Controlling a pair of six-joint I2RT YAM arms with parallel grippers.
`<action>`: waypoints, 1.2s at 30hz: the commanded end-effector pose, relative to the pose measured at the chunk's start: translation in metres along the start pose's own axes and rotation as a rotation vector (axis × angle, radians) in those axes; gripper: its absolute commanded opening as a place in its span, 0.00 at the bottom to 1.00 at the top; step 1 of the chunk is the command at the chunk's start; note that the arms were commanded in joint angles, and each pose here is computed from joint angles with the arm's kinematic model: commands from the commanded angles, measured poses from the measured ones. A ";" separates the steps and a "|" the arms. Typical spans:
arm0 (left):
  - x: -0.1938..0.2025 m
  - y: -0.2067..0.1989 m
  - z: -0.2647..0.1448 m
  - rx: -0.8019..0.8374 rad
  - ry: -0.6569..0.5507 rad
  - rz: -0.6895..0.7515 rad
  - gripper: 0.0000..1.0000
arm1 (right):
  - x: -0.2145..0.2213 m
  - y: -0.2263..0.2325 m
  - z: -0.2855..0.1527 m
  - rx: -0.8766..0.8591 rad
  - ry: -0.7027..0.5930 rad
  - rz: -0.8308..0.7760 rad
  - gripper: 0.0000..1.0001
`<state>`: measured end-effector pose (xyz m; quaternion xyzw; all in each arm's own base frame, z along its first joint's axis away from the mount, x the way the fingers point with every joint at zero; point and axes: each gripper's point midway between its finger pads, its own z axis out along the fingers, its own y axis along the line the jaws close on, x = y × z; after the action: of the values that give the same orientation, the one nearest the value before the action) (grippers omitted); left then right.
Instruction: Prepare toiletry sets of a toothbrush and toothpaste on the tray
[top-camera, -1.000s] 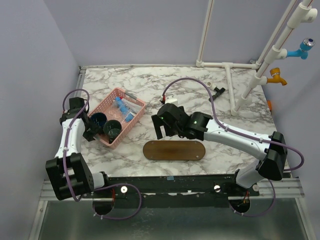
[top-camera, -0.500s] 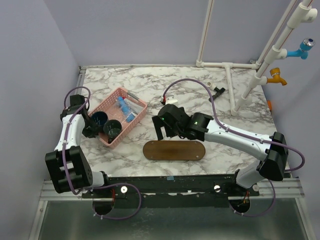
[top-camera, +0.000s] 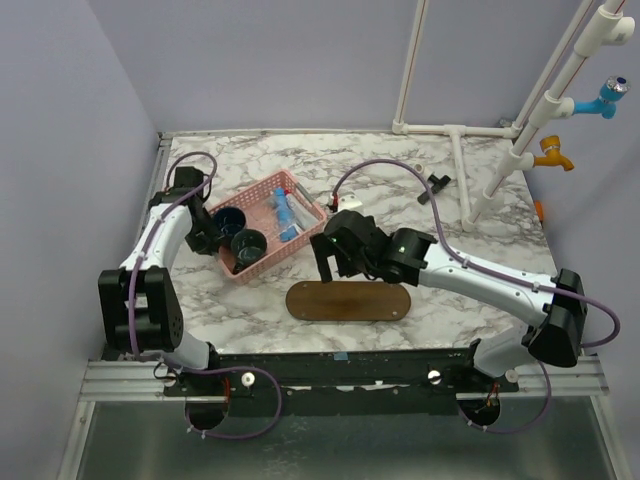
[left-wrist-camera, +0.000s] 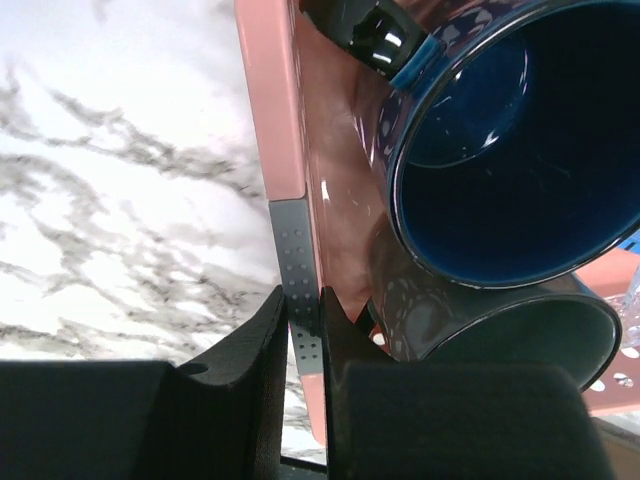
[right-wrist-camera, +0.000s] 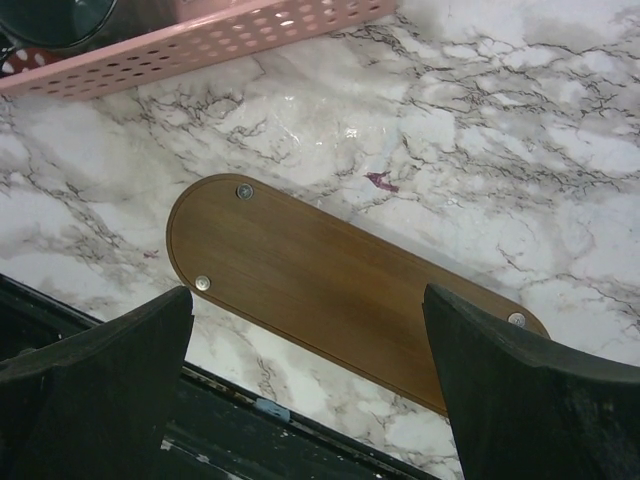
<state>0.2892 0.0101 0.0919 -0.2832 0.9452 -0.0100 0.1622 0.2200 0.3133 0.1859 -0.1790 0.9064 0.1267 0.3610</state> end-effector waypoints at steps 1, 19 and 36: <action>-0.018 -0.042 -0.012 0.094 -0.022 0.131 0.00 | -0.003 -0.001 -0.017 -0.059 -0.024 -0.027 1.00; -0.019 -0.164 -0.038 0.383 -0.029 0.434 0.00 | 0.007 -0.015 -0.050 -0.104 -0.022 -0.048 1.00; 0.004 -0.237 -0.032 0.465 0.042 0.424 0.00 | 0.021 -0.032 -0.062 -0.052 0.010 0.028 1.00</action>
<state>0.3920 -0.1653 0.1196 -0.0240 0.9737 -0.1404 0.1780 0.1852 0.2712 0.2177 -0.1901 0.8971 0.1696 0.3608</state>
